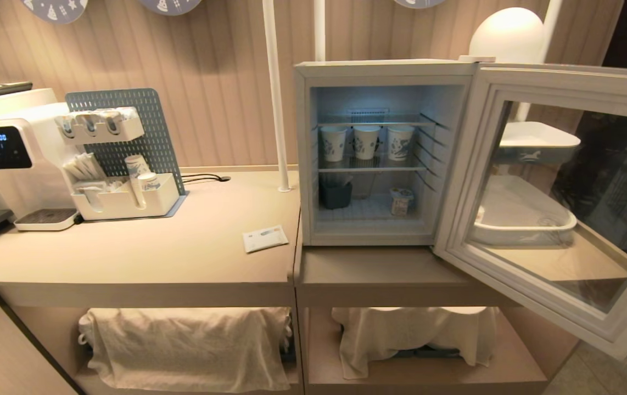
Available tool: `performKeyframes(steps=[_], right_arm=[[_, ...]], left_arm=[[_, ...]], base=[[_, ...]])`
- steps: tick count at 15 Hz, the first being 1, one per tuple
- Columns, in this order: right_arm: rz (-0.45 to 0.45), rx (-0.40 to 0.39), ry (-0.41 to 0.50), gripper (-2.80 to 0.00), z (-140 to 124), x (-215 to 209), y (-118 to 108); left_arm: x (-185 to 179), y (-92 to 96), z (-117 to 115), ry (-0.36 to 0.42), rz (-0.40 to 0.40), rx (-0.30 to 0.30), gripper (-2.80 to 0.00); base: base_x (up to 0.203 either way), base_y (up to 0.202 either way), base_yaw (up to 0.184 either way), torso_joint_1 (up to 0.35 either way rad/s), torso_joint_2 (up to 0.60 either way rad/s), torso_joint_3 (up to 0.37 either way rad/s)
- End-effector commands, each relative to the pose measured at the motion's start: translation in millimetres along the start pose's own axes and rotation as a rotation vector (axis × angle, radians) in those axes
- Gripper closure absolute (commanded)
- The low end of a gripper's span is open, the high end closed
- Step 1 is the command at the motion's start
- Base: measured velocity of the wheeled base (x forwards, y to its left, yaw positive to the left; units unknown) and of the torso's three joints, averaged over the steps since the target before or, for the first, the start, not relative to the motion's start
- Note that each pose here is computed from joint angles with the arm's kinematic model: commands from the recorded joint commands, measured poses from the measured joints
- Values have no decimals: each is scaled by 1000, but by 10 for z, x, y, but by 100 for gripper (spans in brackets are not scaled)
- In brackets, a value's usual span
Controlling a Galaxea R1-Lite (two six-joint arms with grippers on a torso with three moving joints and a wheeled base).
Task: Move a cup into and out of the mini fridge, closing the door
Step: Close the freezer door
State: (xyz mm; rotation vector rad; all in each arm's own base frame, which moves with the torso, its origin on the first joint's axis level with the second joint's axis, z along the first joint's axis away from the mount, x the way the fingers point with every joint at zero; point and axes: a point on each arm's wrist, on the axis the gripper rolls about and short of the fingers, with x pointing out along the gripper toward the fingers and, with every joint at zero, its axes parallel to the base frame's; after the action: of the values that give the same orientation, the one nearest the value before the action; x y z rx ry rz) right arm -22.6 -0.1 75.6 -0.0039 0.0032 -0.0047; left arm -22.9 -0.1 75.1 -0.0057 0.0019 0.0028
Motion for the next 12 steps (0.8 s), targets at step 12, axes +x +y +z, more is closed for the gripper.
performKeyframes(steps=[12], right_arm=[[0, -1, 3, 0, -1, 1, 0]], left_arm=[[1, 0, 0, 1, 0, 0, 0]], base=[[0, -193, 0, 3, 4, 1]])
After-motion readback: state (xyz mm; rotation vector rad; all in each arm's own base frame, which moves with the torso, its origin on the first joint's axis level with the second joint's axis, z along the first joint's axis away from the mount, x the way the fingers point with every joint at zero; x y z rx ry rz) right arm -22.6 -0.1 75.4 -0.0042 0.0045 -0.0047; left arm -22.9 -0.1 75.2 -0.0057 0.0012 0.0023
